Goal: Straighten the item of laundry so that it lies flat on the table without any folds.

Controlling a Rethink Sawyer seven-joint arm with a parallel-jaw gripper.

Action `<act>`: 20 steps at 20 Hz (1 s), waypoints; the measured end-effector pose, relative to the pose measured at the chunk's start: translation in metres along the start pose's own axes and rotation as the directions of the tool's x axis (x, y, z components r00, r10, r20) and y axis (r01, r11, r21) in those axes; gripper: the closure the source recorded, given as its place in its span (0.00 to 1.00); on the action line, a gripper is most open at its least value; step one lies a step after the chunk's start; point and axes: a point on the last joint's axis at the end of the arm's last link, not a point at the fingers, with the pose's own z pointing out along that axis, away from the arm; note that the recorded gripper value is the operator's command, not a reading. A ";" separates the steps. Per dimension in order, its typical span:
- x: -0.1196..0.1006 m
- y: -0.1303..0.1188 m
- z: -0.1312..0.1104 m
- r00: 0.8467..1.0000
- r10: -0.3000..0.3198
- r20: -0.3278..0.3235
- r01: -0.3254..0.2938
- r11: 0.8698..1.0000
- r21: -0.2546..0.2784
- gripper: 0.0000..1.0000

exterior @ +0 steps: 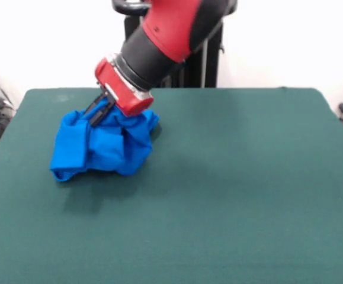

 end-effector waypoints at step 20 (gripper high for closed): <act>-0.072 -0.012 -0.098 0.903 0.206 -0.377 -0.300 0.930 -0.212 1.00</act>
